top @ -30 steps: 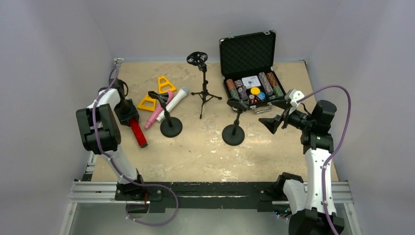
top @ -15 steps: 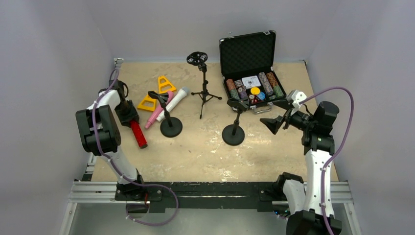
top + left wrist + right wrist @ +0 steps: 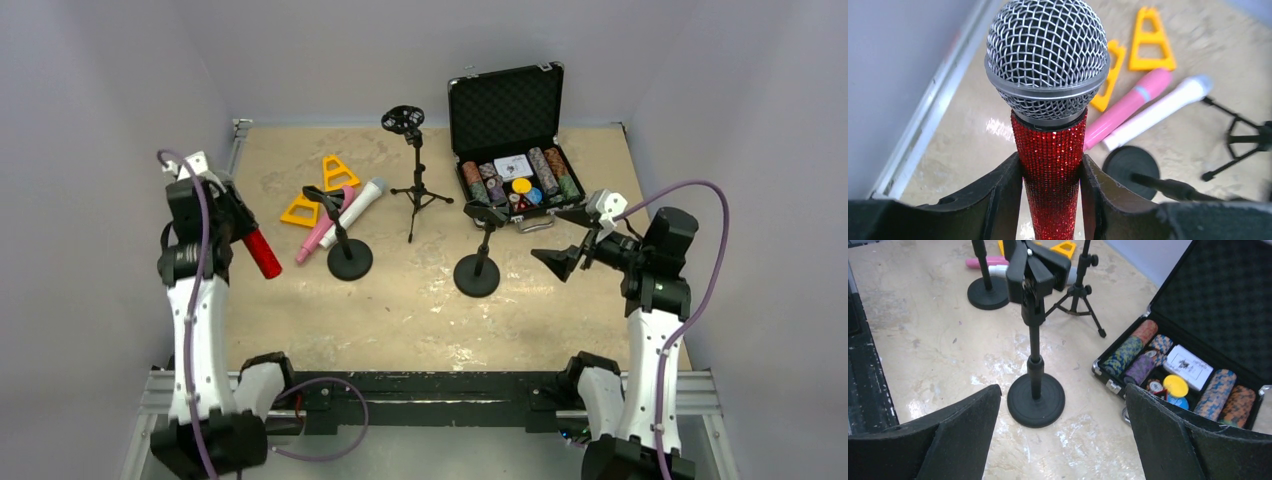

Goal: Attach the microphones to the stand

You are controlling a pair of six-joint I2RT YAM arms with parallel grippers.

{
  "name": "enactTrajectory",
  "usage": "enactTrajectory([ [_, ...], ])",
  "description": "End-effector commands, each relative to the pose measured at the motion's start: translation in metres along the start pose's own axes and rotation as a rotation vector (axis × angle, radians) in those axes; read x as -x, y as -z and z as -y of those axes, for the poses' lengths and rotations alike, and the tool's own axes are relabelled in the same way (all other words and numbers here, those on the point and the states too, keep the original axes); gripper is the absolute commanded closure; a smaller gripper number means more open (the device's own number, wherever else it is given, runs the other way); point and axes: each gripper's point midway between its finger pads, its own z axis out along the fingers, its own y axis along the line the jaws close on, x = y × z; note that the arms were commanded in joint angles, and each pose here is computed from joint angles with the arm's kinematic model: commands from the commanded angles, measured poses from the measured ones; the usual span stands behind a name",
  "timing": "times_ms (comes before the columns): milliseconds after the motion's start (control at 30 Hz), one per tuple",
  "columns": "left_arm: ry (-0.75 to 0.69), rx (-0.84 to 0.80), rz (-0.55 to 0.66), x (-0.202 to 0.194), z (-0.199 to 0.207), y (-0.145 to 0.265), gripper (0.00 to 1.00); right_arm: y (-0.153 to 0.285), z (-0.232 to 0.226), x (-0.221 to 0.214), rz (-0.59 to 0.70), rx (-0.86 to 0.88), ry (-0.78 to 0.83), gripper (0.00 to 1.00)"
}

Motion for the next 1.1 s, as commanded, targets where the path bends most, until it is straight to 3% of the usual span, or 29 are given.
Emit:
enactTrajectory([
  [0,-0.058,-0.153,0.236,0.028,0.022,0.06,1.0,0.011,-0.013,0.039,0.005,0.031,0.137,0.01],
  [100,-0.124,-0.346,0.388,0.047,0.055,0.116,1.0,0.017,-0.027,0.056,-0.002,0.077,0.173,0.01],
  [233,-0.222,-0.676,0.5,0.061,0.109,0.188,1.0,0.021,-0.05,0.077,0.002,0.164,0.189,0.01],
  [300,-0.276,-0.911,0.503,0.057,0.142,0.231,1.0,0.022,-0.064,0.085,0.003,0.219,0.203,0.01],
  [467,-0.312,-1.311,0.563,0.054,0.184,0.322,1.0,0.02,-0.098,0.107,0.006,0.363,0.222,0.01],
  [767,-0.264,-1.643,0.513,0.04,0.234,0.363,1.0,0.001,-0.136,0.14,0.077,0.6,0.077,0.02],
  [1067,-0.234,-1.721,0.474,0.032,0.313,0.374,1.0,-0.013,-0.141,0.178,0.092,0.681,-0.042,0.04],
])
